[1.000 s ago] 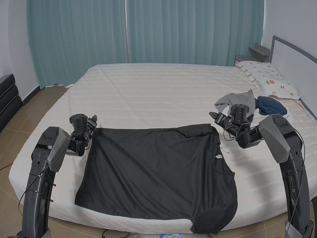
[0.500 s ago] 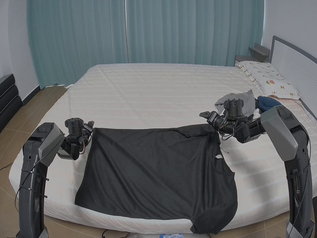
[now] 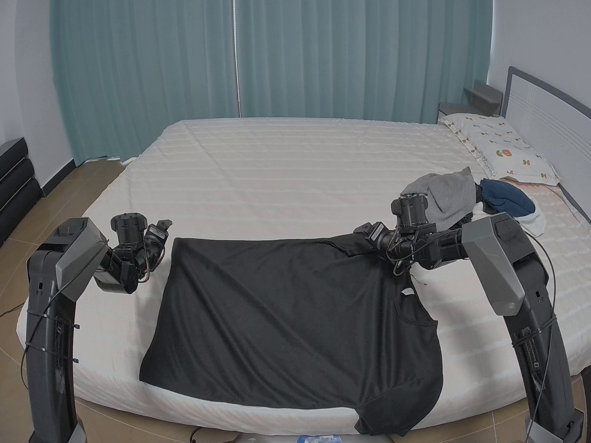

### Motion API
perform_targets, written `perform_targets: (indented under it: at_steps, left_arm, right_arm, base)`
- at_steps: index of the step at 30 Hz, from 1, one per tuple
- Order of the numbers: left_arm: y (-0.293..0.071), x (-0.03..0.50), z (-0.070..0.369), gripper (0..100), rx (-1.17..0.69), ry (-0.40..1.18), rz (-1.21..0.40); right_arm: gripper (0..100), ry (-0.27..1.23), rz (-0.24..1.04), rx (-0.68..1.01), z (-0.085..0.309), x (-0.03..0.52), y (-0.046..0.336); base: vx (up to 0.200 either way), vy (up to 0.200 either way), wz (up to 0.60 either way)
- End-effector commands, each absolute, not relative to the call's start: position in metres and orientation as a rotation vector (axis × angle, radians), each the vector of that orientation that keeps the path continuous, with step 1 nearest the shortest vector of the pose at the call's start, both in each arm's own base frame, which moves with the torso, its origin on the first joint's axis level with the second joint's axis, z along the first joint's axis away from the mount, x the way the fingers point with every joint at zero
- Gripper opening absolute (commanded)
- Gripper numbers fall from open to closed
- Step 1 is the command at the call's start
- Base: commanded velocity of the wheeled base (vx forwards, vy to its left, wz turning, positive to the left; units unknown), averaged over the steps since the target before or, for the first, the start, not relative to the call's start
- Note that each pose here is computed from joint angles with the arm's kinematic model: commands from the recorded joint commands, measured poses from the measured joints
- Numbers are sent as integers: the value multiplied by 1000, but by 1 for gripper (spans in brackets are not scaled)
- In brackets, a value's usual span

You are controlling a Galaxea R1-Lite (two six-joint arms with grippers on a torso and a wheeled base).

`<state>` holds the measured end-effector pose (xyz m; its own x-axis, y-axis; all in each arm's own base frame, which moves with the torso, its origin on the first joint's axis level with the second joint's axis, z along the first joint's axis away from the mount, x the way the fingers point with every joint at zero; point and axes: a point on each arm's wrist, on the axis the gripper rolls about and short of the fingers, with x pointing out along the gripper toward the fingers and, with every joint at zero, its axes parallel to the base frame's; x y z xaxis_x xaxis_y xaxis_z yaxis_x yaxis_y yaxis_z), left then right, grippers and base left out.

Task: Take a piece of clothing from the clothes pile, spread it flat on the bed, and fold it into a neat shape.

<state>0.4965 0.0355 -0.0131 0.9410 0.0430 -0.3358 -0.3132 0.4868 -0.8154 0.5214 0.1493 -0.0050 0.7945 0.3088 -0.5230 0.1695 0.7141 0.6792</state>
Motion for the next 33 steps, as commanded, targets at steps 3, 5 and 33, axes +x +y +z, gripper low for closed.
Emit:
perform_targets:
  at_steps: [3, 5, 33]
  left_arm:
    - [34, 497, -10, 100, -1041, 283, 214]
    - [34, 497, -10, 100, -1041, 281, 213]
    - [33, 497, -9, 100, -1035, 276, 216]
  right_arm:
    - [100, 616, 102, 797, -32, 527, 152]
    - [100, 542, 135, 807, -31, 531, 153]
    - [100, 301, 196, 759, -11, 546, 123]
  base:
    - [0, 0, 0]
    - [0, 0, 0]
    - [0, 0, 0]
